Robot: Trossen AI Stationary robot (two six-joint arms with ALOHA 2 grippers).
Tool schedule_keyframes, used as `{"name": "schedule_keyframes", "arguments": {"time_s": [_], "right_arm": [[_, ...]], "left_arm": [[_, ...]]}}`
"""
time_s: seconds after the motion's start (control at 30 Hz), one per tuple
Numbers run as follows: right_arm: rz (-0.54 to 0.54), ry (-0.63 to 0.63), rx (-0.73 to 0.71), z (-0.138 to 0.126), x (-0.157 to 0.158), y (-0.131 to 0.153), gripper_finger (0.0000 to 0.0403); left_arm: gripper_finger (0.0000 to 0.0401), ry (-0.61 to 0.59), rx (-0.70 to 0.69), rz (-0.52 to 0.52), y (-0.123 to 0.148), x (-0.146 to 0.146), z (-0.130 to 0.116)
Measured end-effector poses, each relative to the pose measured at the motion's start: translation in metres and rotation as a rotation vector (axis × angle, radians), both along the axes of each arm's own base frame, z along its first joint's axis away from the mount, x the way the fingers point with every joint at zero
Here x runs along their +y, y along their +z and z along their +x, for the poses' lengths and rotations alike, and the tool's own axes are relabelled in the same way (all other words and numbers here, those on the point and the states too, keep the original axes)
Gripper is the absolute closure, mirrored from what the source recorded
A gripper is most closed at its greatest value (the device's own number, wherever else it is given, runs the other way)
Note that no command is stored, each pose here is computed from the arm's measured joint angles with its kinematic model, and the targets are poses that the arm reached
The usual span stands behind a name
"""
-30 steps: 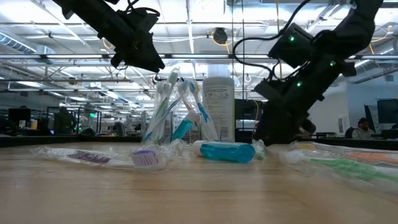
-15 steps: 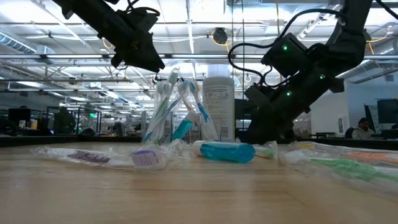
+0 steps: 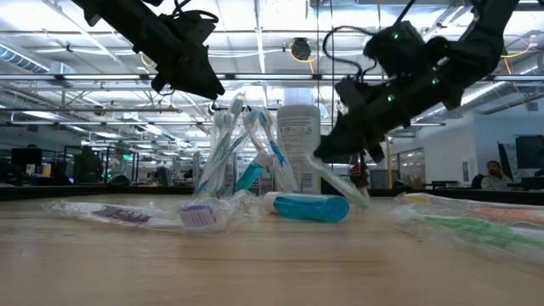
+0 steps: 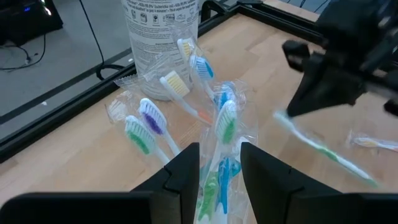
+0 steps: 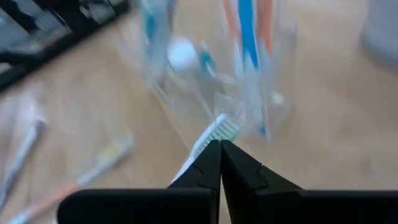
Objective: Pick & Place toothbrushing station
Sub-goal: Put the green toothbrush into the transparent organizer
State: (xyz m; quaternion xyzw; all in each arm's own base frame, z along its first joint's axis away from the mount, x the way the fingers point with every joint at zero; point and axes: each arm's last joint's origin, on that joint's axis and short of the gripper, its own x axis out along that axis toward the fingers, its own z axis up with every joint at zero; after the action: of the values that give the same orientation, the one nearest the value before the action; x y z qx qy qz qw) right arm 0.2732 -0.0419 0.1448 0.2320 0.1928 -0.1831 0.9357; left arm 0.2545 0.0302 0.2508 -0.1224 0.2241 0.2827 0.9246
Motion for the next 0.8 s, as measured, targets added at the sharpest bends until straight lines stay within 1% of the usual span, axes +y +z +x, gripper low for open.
{"name": "schedule_keyframes", "arguments": {"time_s": [0.13, 0.3, 0.4, 0.5, 0.6, 0.7, 0.8], "right_arm": [[-0.127, -0.011, -0.145, 0.001, -0.003, 0.024, 0.0402], [-0.377, -0.069, -0.402, 0.004, -0.006, 0.056, 0.0402], [-0.522, -0.093, -0.495, 0.004, -0.01, 0.07, 0.0403], [-0.609, -0.122, -0.535, 0.004, -0.016, 0.08, 0.0403], [-0.66, -0.141, -0.521, 0.007, -0.024, 0.087, 0.0403], [-0.682, -0.151, -0.48, 0.009, -0.031, 0.088, 0.0403], [-0.662, -0.156, -0.434, 0.013, -0.037, 0.079, 0.0403]], "left_arm": [[0.0281, -0.002, 0.002, 0.004, 0.0, 0.0, 0.0], [0.0281, -0.003, 0.003, 0.006, 0.0, 0.0, 0.0], [0.0281, -0.003, 0.002, 0.006, 0.0, 0.0, 0.0], [0.0281, -0.001, 0.001, 0.007, 0.0, 0.0, 0.0], [0.0281, 0.014, -0.006, 0.016, 0.001, 0.001, 0.0], [0.0281, 0.017, -0.007, 0.018, 0.001, 0.001, 0.0], [0.0281, 0.018, -0.007, 0.018, 0.001, 0.001, 0.0]]}}
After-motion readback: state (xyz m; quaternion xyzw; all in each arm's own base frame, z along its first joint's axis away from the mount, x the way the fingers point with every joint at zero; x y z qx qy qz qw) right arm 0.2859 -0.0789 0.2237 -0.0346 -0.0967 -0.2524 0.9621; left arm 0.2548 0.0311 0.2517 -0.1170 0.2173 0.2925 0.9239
